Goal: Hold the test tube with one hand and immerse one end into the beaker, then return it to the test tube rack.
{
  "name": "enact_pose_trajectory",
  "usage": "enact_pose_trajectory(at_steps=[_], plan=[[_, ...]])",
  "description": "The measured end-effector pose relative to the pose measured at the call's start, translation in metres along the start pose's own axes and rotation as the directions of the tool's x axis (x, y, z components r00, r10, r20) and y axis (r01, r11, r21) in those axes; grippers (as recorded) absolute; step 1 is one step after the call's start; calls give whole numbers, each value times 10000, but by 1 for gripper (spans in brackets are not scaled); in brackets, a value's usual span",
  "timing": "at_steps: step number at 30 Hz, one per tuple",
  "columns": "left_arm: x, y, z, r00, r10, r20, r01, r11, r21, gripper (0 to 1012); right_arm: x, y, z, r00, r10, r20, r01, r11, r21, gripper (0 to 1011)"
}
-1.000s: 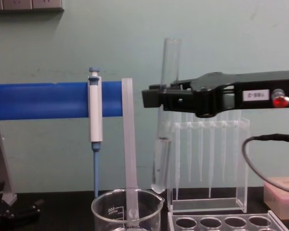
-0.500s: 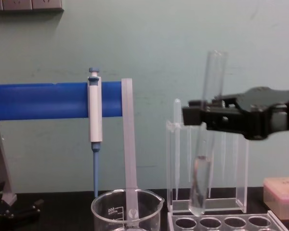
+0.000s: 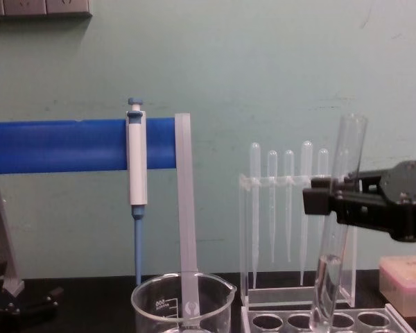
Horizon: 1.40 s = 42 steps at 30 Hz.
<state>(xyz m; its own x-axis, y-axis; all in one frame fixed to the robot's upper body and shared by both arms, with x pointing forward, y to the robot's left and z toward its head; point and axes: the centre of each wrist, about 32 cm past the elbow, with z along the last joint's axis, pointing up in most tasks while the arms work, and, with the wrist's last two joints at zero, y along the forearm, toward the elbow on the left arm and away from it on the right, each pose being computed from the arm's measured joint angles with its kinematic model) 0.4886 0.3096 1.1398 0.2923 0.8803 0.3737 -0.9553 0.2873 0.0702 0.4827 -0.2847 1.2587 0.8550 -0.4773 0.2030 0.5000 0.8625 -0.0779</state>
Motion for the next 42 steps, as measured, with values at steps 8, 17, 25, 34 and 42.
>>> enact_pose_trajectory(at_steps=[8, 17, 25, 34, 42], plan=[[0, 0, 0, 10000, -1, 0, 1, 10000, 0, 1000, 84, 32, -121, 9999, -159, -4, 159, 9999, 1, 225], [0, 0, 0, 10000, 0, 0, 0, 10000, 1, 1000, 150, 125, -188, 9998, -192, 10, 192, 9998, 18, 225], [0, 0, 0, 10000, 0, 0, 0, 10000, 0, 1000, 211, 177, -226, 9998, -179, -21, 179, 9998, 17, 225], [0, 0, 0, 10000, -1, -1, 1, 10000, 1, 1000, 220, 228, -296, 9998, -108, -147, 109, 9999, 41, 225], [0, 0, 0, 10000, -1, 0, 1, 10000, 1, 1000, 151, 279, -557, 9991, -126, -415, 109, 9991, -417, 225]])
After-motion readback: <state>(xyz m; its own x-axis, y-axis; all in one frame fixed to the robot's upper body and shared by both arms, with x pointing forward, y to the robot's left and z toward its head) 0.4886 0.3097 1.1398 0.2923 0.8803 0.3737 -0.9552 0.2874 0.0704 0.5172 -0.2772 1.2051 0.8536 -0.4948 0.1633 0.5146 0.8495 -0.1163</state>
